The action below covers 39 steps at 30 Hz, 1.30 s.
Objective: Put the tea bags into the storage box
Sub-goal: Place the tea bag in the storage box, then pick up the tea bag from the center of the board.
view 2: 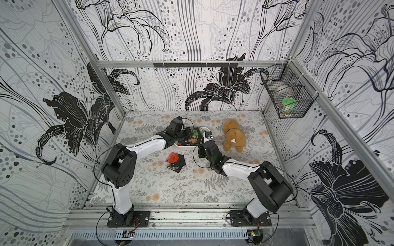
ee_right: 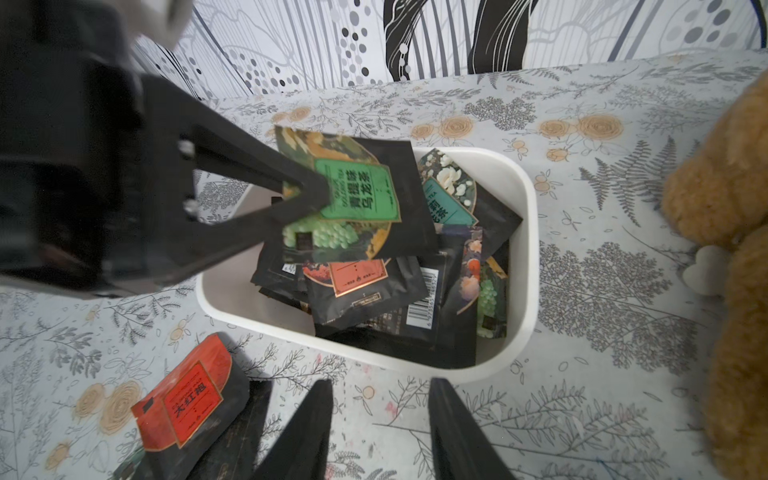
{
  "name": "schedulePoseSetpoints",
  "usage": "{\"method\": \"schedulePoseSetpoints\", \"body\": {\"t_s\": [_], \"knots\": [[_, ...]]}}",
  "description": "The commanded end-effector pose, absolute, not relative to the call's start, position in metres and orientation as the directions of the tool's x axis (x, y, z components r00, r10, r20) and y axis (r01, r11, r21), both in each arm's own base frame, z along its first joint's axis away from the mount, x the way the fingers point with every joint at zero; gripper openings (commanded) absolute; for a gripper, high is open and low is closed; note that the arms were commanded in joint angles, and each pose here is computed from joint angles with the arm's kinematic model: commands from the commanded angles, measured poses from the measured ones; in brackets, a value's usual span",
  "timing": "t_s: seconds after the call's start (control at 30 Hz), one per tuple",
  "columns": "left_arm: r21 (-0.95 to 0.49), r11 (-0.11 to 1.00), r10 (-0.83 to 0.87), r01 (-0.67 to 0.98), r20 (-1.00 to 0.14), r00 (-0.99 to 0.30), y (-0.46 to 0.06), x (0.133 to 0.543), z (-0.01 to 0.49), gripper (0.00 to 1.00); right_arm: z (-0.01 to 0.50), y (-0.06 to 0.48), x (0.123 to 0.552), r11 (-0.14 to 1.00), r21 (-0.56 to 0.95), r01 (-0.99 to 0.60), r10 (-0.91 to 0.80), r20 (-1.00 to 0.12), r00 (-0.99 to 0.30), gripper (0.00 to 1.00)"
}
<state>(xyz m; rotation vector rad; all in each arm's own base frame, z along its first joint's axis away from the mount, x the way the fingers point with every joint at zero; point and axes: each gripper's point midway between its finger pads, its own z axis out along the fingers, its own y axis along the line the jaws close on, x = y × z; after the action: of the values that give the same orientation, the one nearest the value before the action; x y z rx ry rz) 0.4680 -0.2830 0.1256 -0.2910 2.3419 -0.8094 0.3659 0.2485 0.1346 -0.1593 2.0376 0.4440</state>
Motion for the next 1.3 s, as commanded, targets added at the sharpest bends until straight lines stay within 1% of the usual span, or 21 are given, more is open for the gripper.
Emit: {"method": "schedulePoseSetpoints", "body": {"t_s": [0.0, 0.03, 0.1, 0.13, 0.17, 0.2, 0.23, 0.33, 0.43, 0.5, 0.6, 0.73, 0.83, 1.03, 1.27], "knots": [[-0.588, 0.809, -0.378, 0.012, -0.536, -0.755, -0.279, 0.473, 0.131, 0.05, 0.143, 0.251, 0.365, 0.908, 0.277, -0.315, 0.1, -0.873, -0.478, 0.45], [-0.577, 0.817, -0.383, -0.001, -0.54, -0.749, -0.273, 0.472, 0.13, 0.11, 0.144, 0.252, 0.365, 0.907, 0.268, -0.324, 0.09, -0.876, -0.473, 0.45], [-0.554, 0.832, -0.391, -0.024, -0.555, -0.735, -0.262, 0.47, 0.132, 0.17, 0.145, 0.258, 0.365, 0.896, 0.264, -0.356, 0.074, -0.881, -0.468, 0.45], [-0.541, 0.84, -0.396, -0.039, -0.564, -0.725, -0.254, 0.47, 0.134, 0.24, 0.144, 0.261, 0.364, 0.89, 0.267, -0.369, 0.068, -0.879, -0.473, 0.46], [-0.528, 0.847, -0.405, -0.059, -0.57, -0.715, -0.245, 0.469, 0.136, 0.29, 0.143, 0.266, 0.364, 0.88, 0.273, -0.389, 0.061, -0.876, -0.478, 0.47], [-0.516, 0.853, -0.41, -0.072, -0.578, -0.706, -0.236, 0.468, 0.138, 0.3, 0.141, 0.27, 0.363, 0.87, 0.277, -0.407, 0.052, -0.874, -0.484, 0.47], [-0.505, 0.859, -0.414, -0.084, -0.587, -0.696, -0.229, 0.466, 0.141, 0.34, 0.139, 0.276, 0.362, 0.858, 0.283, -0.429, 0.039, -0.869, -0.494, 0.47], [-0.437, 0.887, -0.423, -0.152, -0.631, -0.65, -0.198, 0.459, 0.152, 0.52, 0.133, 0.295, 0.36, 0.814, 0.305, -0.495, 0.003, -0.853, -0.522, 0.45], [-0.359, 0.895, -0.445, -0.265, -0.679, -0.584, -0.159, 0.439, 0.16, 0.6, 0.12, 0.315, 0.357, 0.768, 0.336, -0.545, -0.05, -0.817, -0.574, 0.44], [-0.371, 0.88, -0.475, -0.297, -0.69, -0.546, -0.142, 0.421, 0.159, 0.62, 0.111, 0.327, 0.355, 0.751, 0.345, -0.564, -0.085, -0.795, -0.6, 0.43], [-0.443, 0.853, -0.519, -0.277, -0.656, -0.549, -0.134, 0.392, 0.146, 0.66, 0.099, 0.344, 0.352, 0.737, 0.335, -0.587, -0.151, -0.765, -0.626, 0.43], [-0.579, 0.776, -0.592, -0.251, -0.53, -0.608, -0.13, 0.362, 0.114, 0.67, 0.083, 0.365, 0.347, 0.738, 0.291, -0.609, -0.234, -0.737, -0.635, 0.43], [-0.623, 0.737, -0.619, -0.264, -0.464, -0.634, -0.124, 0.347, 0.091, 0.67, 0.073, 0.376, 0.344, 0.733, 0.284, -0.619, -0.272, -0.711, -0.648, 0.42], [-0.656, 0.7, -0.632, -0.283, -0.383, -0.674, -0.125, 0.335, 0.062, 0.67, 0.048, 0.385, 0.345, 0.743, 0.269, -0.613, -0.329, -0.651, -0.684, 0.34], [-0.704, 0.651, -0.646, -0.283, -0.318, -0.694, -0.134, 0.331, 0.045, 0.66, 0.031, 0.385, 0.348, 0.763, 0.249, -0.597, -0.356, -0.61, -0.709, 0.3]]}}
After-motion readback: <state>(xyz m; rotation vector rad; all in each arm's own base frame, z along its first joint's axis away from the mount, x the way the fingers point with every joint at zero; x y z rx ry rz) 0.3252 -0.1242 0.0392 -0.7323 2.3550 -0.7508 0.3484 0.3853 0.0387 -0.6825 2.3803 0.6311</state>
